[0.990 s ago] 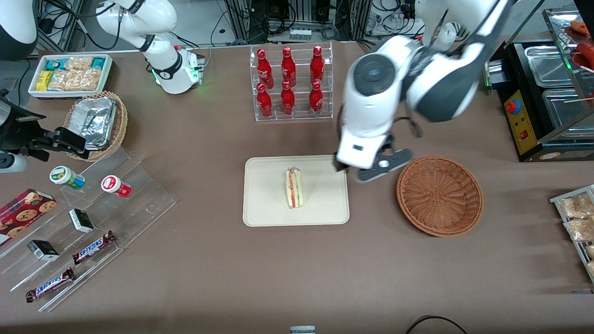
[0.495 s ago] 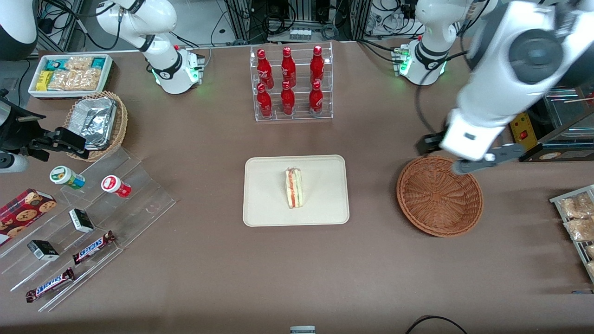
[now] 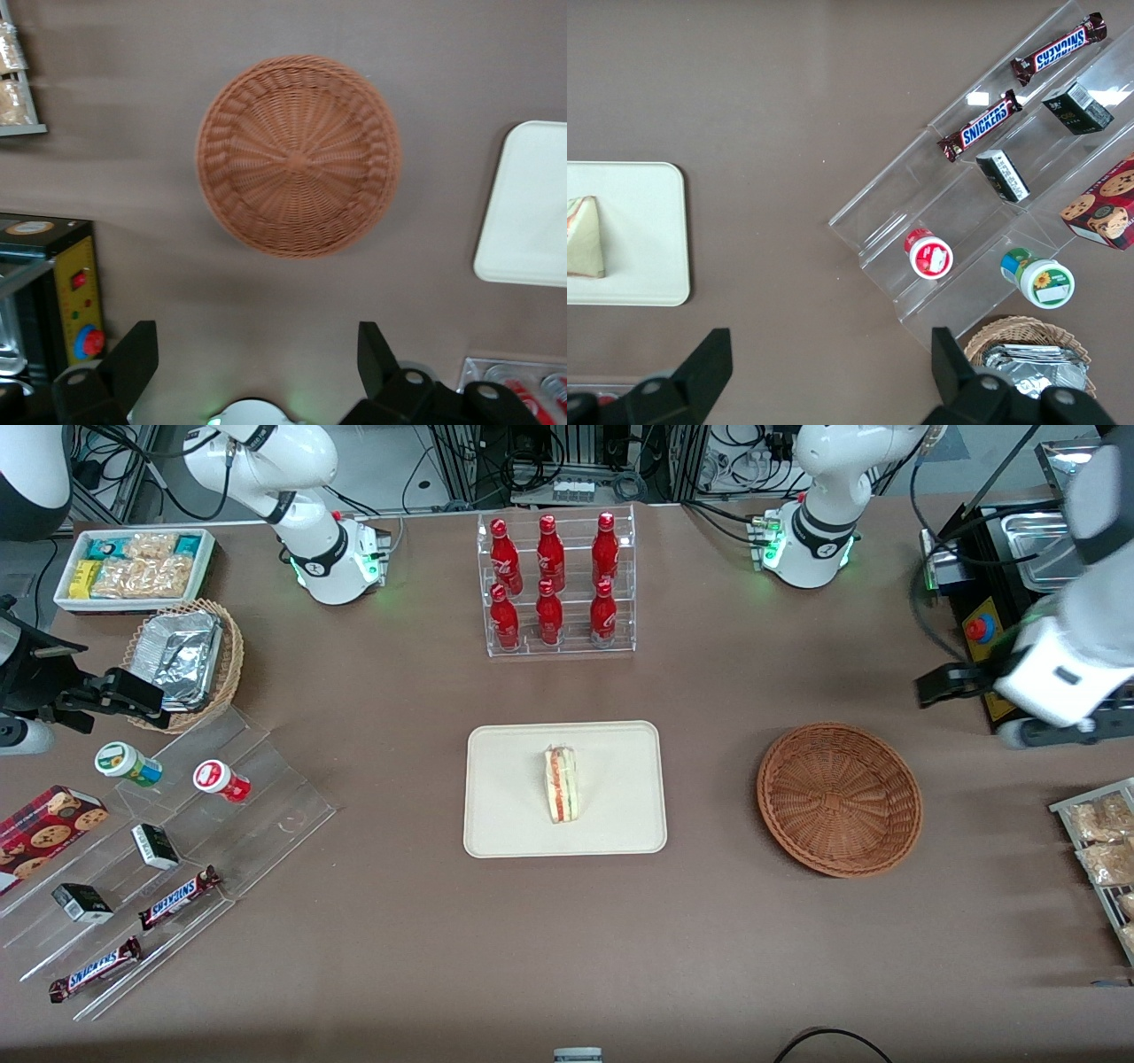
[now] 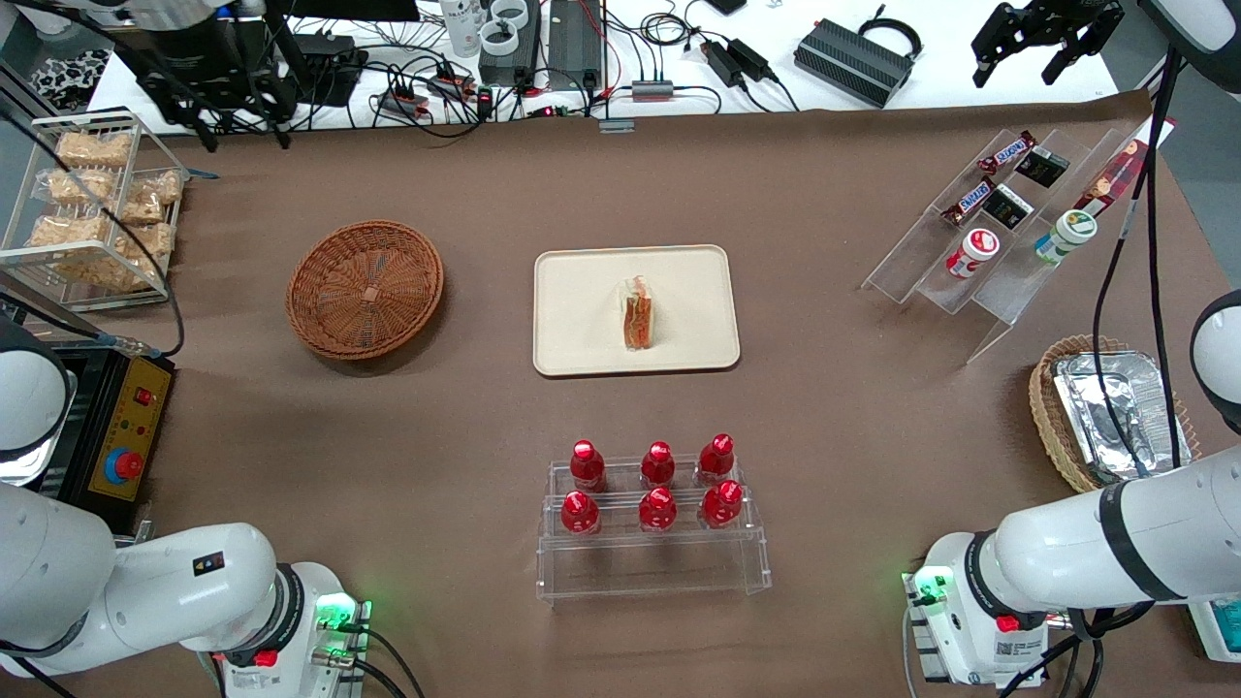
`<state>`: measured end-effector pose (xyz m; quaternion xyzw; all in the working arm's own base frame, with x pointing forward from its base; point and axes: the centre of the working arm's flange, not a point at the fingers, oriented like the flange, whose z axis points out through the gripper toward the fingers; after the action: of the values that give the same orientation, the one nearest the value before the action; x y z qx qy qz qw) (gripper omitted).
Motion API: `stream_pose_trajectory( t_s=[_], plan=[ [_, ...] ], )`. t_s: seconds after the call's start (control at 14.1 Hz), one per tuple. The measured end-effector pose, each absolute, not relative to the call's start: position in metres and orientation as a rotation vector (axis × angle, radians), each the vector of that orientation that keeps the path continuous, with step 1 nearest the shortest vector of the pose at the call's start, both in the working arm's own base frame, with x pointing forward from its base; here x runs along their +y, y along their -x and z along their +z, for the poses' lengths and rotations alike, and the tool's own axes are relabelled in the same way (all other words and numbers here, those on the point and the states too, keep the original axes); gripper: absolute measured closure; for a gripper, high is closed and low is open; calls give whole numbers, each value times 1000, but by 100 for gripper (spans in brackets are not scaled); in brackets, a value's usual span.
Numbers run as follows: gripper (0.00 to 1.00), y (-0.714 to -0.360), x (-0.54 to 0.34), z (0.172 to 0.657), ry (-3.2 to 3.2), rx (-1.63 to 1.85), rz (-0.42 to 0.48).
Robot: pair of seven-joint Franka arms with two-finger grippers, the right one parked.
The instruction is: Place sandwich from basket to tray
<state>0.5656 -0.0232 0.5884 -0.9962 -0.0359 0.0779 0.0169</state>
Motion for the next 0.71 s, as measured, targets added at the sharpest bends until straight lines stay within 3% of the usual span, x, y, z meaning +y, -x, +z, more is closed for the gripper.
stream_pose_trajectory(
  t_s=[0.21,0.71],
  plan=[
    [0,-549,15,594,3129,-50,249],
    [0,-541,-7,590,3127,20,263]
  ],
)
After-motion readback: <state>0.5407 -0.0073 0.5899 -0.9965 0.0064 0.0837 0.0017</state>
